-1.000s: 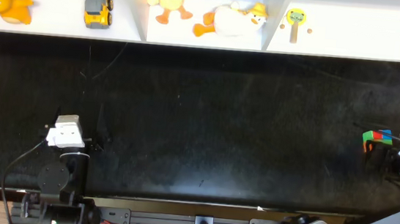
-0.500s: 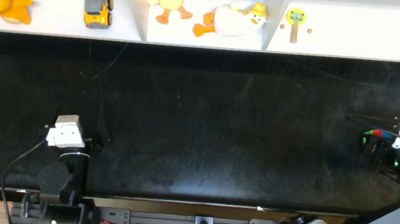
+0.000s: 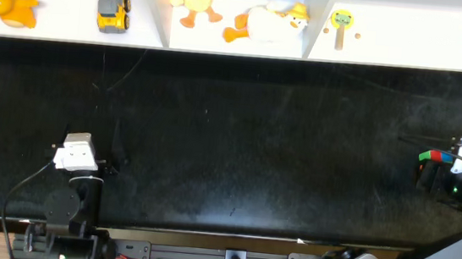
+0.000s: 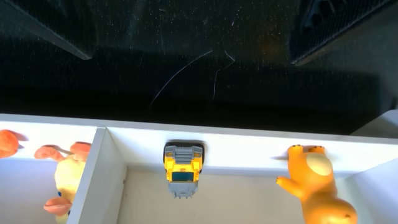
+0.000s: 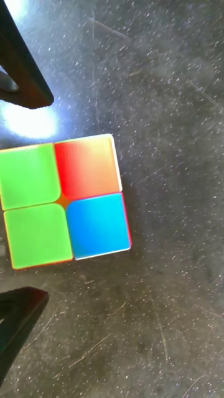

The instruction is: Store Toys

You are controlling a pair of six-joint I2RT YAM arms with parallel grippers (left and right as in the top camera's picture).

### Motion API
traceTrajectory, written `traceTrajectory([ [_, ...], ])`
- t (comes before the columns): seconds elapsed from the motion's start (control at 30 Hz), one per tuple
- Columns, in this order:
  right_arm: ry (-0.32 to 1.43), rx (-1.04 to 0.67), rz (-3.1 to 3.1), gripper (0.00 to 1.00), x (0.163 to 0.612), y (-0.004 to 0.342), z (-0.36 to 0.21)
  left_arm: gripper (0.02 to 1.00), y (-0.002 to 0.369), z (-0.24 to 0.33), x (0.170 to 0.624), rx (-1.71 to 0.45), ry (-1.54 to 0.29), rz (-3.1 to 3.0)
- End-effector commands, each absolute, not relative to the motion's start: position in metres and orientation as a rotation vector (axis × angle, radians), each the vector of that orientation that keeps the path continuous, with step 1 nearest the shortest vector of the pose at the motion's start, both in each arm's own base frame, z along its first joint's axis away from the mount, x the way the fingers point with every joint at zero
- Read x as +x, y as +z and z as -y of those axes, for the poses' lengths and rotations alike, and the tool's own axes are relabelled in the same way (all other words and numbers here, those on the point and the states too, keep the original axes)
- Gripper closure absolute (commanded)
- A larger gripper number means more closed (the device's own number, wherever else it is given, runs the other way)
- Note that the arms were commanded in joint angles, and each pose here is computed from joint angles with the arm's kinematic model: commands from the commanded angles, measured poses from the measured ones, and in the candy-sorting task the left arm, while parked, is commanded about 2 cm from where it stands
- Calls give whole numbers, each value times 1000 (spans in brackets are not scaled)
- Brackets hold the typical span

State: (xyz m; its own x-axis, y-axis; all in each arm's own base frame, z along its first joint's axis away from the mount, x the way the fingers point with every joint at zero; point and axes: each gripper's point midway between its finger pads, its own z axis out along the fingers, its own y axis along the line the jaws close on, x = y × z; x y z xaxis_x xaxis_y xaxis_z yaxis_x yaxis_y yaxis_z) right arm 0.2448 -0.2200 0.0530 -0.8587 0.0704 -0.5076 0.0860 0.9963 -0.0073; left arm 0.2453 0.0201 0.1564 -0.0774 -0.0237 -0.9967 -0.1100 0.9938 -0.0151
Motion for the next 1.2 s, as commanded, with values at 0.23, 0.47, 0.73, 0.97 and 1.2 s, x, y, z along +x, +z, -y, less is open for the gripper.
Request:
traceTrajectory([
  [0.23,-48,96,-2632,305,241,47,219,20,157,-18,245,-80,78,-1644],
  [0.47,-55,95,-2628,487,242,48,220,20,157,-18,245,-81,79,-1644],
  [0.73,-56,91,-2627,612,242,48,220,20,157,-18,245,-81,79,-1644],
  [0.97,-91,28,-2628,660,253,56,214,20,157,-18,245,-81,79,-1644],
  [1.2,-179,-25,-2564,680,273,90,215,20,157,-18,245,-81,79,-1644],
])
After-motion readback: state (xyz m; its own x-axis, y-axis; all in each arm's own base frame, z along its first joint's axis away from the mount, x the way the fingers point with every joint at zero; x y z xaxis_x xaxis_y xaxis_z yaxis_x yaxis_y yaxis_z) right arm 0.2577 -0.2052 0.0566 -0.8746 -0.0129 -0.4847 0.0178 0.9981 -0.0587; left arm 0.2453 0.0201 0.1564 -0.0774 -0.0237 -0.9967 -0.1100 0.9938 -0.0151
